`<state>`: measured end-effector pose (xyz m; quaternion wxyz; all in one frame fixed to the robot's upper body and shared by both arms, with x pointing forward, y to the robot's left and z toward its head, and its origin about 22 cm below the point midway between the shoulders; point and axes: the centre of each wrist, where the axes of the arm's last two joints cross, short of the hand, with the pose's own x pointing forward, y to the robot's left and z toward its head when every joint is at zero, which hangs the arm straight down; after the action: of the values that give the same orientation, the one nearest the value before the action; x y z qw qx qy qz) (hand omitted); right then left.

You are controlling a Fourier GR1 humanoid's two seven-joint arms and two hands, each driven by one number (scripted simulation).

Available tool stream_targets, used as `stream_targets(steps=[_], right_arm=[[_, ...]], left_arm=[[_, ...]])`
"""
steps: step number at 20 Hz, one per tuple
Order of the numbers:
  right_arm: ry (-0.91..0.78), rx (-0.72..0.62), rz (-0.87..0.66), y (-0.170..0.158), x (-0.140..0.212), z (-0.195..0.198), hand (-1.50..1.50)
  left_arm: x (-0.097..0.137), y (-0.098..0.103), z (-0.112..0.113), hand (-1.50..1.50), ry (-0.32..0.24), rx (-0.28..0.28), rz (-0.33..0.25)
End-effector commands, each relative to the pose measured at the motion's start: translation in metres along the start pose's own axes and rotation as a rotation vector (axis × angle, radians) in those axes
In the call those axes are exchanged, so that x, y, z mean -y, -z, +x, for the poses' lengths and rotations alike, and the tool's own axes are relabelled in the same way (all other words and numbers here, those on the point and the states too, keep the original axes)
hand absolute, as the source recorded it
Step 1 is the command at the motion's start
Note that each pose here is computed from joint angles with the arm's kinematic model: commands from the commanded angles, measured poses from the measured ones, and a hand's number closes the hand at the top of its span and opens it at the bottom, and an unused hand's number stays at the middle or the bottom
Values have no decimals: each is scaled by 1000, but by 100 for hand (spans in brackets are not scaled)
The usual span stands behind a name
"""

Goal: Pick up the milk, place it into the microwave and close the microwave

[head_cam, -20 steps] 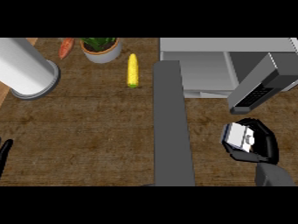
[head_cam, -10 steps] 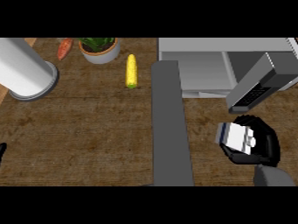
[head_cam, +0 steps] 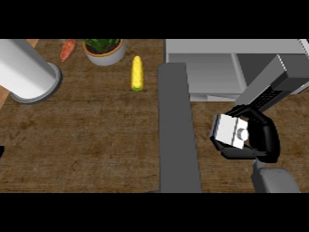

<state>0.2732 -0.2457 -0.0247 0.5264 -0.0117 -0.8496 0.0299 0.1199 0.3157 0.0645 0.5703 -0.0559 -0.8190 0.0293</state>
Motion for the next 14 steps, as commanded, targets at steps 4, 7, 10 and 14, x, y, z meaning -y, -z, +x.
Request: stream_targets(steps=[4,7,10,14], right_arm=[[-91,-49,-23,61,-13,0,150],[-111,-72,17,81,-17,1,150],[-98,-80,18,104,-35,-11,150],[-117,-96,15,135,-28,-20,150]], left_arm=[[-7,-13,9,-150,6,-5,2],[-15,0,7,-150,27,-6,13],[-15,7,0,-150,12,-5,16],[-18,8,-11,-150,-7,-30,-14]])
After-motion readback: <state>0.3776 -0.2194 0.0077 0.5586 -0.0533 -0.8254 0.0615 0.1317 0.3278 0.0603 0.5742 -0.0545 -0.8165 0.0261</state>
